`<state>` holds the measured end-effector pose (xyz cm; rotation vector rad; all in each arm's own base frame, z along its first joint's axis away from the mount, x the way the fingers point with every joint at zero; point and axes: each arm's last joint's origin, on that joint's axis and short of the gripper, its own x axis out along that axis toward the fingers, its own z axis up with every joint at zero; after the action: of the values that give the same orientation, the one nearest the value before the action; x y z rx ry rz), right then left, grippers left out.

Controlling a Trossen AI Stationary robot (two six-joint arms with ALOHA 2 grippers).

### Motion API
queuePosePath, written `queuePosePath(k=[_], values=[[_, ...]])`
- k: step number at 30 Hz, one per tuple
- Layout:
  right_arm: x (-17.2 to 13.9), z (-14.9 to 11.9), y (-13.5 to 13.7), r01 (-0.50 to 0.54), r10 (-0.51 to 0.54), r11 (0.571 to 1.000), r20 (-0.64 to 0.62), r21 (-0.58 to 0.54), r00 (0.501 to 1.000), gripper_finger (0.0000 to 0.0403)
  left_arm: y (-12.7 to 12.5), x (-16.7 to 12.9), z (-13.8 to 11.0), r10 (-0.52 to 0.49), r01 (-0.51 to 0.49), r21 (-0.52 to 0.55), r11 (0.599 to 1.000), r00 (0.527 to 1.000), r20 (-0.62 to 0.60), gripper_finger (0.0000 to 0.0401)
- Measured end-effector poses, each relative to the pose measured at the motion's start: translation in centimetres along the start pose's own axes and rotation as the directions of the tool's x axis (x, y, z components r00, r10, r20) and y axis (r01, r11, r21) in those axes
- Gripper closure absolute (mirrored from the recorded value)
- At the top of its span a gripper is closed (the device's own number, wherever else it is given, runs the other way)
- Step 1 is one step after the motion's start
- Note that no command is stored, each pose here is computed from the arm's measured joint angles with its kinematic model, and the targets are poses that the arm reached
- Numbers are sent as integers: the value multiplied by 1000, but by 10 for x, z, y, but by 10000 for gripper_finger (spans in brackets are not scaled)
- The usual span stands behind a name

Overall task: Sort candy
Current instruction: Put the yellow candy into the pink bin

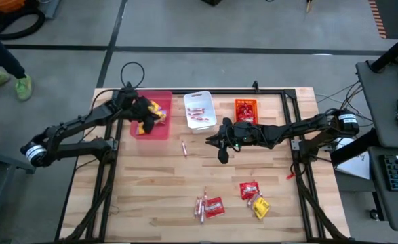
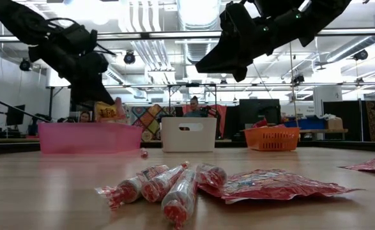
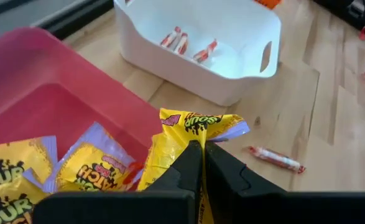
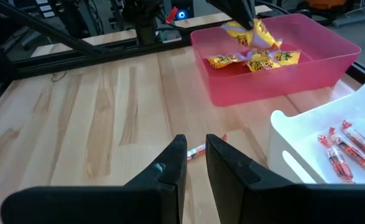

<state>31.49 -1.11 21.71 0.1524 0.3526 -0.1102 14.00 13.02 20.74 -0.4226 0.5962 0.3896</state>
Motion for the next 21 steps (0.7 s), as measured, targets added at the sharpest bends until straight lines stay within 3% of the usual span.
queuePosePath(k=[6,12,21], values=[[0,0,0,0,0,1000,0,-2,1000,351,-7,-15,5,-6,3,35,999,996,84,401],[0,0,0,-1,1,1000,4,-4,1000,351,-16,-32,11,-76,65,64,996,977,198,401],[10,5,1,-11,20,997,124,-70,992,351,-26,-41,-3,-169,162,47,986,931,324,401]])
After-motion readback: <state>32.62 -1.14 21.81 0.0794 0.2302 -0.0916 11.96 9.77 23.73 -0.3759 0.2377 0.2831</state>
